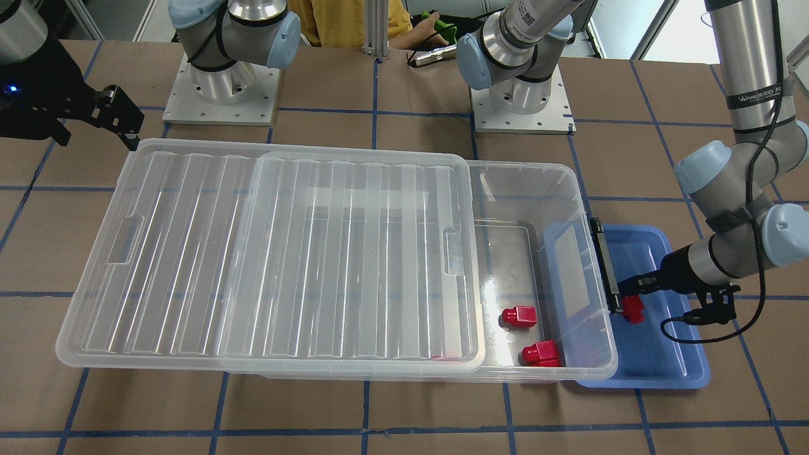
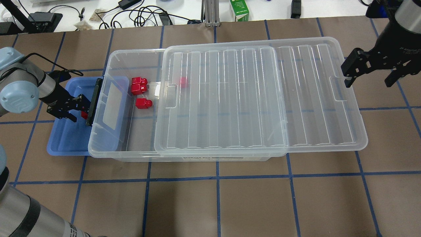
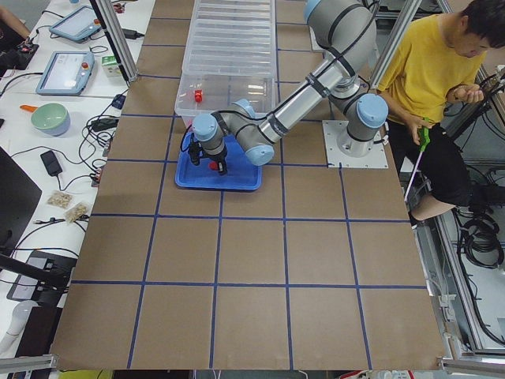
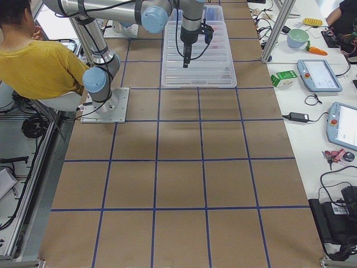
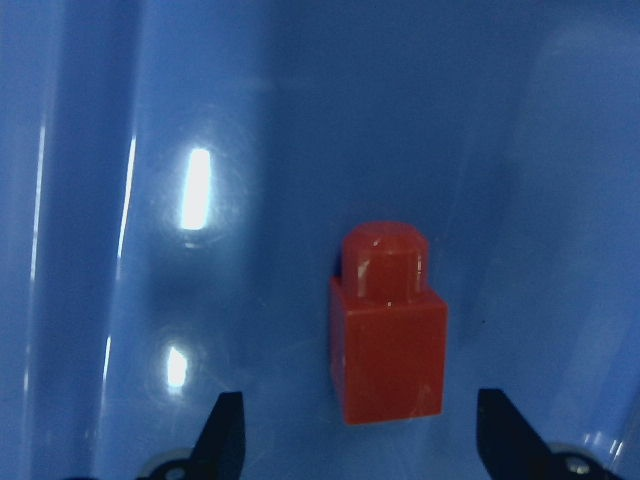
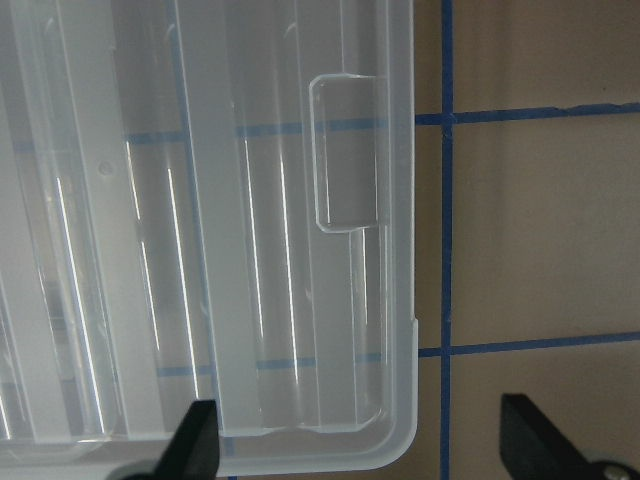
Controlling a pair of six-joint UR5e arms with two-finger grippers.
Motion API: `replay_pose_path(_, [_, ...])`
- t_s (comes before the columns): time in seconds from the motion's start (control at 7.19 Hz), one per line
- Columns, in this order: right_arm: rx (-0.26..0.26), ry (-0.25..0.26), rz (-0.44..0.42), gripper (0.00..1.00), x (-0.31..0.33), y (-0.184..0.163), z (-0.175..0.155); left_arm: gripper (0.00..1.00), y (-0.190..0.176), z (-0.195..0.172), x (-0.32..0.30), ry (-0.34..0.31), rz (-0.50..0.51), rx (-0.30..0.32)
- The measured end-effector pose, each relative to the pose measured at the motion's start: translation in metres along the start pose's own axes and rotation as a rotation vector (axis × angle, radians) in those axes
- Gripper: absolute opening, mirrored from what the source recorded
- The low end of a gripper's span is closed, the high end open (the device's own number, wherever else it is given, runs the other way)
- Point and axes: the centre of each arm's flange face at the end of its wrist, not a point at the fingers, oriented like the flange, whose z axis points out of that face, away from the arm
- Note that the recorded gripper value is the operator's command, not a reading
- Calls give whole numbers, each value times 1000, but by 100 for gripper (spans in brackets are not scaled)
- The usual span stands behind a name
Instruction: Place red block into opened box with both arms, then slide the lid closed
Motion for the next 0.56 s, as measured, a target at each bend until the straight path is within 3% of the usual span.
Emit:
replay_pose_path(0.14, [0, 0, 0, 100, 0, 0, 0, 15, -1, 1, 1, 1, -11, -1])
replay_pose_path(0.42, [1, 0, 1, 100, 0, 0, 0, 0, -4, 0, 0, -2, -16, 3])
replay_pose_path(0.56, [4, 1, 1, 100, 0, 0, -1, 0, -5, -2, 0, -4, -15, 6])
